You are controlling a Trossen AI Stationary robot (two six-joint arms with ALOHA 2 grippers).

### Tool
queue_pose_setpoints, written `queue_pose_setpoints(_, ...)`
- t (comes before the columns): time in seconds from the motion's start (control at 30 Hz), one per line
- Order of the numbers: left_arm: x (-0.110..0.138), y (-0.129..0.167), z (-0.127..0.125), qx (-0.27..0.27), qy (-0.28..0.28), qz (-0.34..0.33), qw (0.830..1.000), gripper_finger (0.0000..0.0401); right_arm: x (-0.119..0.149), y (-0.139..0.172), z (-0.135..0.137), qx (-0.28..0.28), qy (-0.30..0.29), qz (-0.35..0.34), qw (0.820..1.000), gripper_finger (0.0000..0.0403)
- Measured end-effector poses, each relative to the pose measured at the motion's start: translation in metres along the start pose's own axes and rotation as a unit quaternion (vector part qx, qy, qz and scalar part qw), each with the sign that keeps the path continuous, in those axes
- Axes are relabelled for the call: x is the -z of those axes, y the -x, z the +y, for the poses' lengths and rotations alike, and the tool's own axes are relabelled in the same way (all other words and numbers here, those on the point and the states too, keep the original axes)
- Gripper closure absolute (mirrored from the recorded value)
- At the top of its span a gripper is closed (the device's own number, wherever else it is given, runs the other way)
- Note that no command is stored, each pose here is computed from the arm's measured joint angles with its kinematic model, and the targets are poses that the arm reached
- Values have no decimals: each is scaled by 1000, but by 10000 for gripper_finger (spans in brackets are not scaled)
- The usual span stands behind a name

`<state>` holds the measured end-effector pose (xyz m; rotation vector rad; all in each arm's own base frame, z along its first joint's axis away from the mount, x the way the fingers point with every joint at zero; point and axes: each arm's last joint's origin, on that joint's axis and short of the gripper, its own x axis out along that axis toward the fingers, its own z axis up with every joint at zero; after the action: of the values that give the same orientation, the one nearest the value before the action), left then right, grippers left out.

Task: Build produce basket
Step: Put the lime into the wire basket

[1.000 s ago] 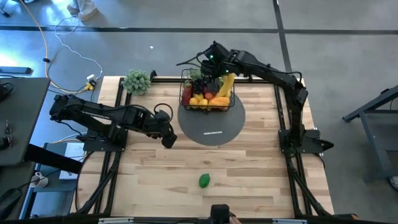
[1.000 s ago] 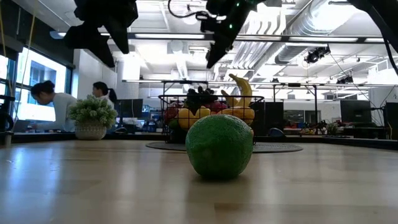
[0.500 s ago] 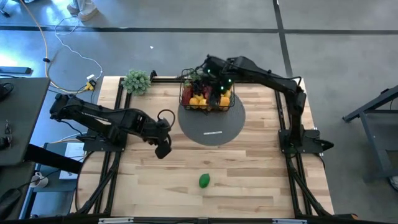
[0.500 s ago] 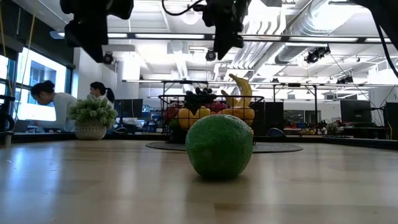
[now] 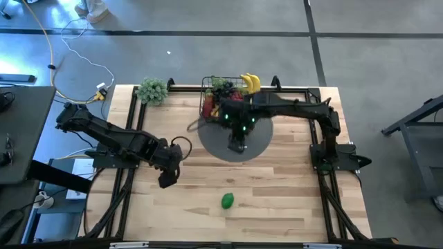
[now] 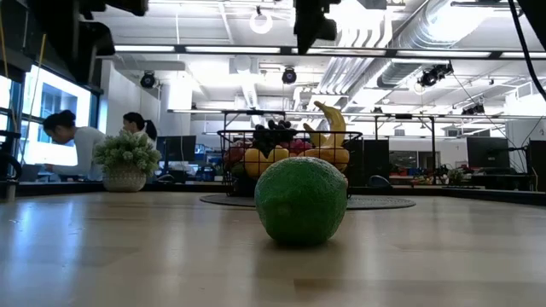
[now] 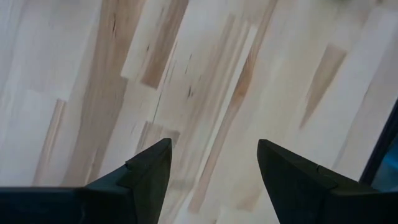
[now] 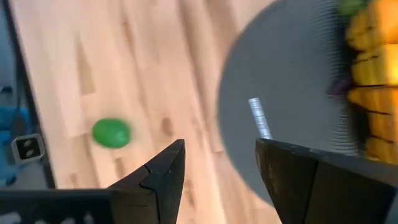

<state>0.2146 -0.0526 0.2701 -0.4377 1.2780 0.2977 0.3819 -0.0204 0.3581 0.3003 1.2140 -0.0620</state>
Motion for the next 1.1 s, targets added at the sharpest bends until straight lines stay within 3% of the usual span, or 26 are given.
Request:
queue_pose_setpoints(0.3,21,2,-17,-6,-48,9,999,174,19,-7,63,1,44,7,999,226)
queue_pose_setpoints(0.8,26,3,-34,29,-25,-31,999,174,45,-9,118,44,-81,-23,996,226)
queue_pose_setpoints(1.1,21,2,-35,18,-19,-65,998,170,62,-8,126,108,-137,-12,985,226)
